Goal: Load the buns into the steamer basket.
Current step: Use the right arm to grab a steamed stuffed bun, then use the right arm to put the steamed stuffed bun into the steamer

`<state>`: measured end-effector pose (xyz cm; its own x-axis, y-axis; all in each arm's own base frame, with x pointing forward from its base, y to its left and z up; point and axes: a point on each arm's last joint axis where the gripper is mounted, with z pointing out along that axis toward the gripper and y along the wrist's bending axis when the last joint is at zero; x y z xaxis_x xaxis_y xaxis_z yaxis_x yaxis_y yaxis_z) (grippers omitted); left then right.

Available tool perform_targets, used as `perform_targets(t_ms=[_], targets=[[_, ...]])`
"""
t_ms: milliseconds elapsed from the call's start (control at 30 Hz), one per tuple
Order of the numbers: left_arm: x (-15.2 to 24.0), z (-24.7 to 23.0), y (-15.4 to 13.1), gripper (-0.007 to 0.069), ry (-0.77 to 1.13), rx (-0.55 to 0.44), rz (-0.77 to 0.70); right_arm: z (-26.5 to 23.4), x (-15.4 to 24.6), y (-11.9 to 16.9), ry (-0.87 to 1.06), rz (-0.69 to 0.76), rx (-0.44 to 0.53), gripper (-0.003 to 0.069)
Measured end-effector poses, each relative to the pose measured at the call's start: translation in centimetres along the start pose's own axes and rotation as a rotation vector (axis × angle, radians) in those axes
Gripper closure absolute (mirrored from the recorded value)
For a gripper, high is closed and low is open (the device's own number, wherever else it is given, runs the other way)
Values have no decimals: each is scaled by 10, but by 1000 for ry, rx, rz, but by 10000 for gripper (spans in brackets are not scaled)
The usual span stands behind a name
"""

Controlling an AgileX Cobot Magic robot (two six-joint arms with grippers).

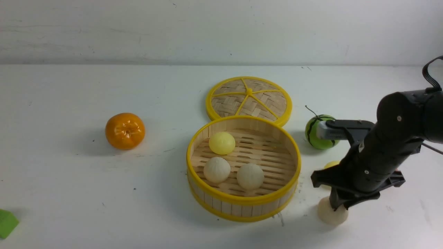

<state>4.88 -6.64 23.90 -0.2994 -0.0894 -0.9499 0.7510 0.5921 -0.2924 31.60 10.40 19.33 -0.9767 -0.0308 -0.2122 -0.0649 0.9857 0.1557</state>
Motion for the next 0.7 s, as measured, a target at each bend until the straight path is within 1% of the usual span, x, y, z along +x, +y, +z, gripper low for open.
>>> perform_targets(t_ms=[33, 167, 267, 367, 433, 533, 567, 700], targets=[[0, 0, 0, 535, 0, 0, 0, 1, 0, 0, 2, 0, 0, 471], [0, 0, 0, 533, 0, 0, 0, 6, 0, -1, 19, -22, 5, 526], [0, 0, 0, 532, 0, 0, 0, 6, 1, -1, 24, -42, 5, 581], [0, 0, 0, 528, 0, 0, 0, 1, 2, -1, 29, -72, 4, 655], [0, 0, 0, 525, 0, 0, 0, -7, 3, 1, 23, -87, -3, 668], [0, 0, 0, 523, 0, 0, 0, -24, 3, 3, 14, -92, -15, 669], [0, 0, 0, 522, 0, 0, 0, -43, 1, 7, -21, -98, -29, 669], [0, 0, 0, 516, 0, 0, 0, -79, -8, 16, -103, -115, -84, 669]])
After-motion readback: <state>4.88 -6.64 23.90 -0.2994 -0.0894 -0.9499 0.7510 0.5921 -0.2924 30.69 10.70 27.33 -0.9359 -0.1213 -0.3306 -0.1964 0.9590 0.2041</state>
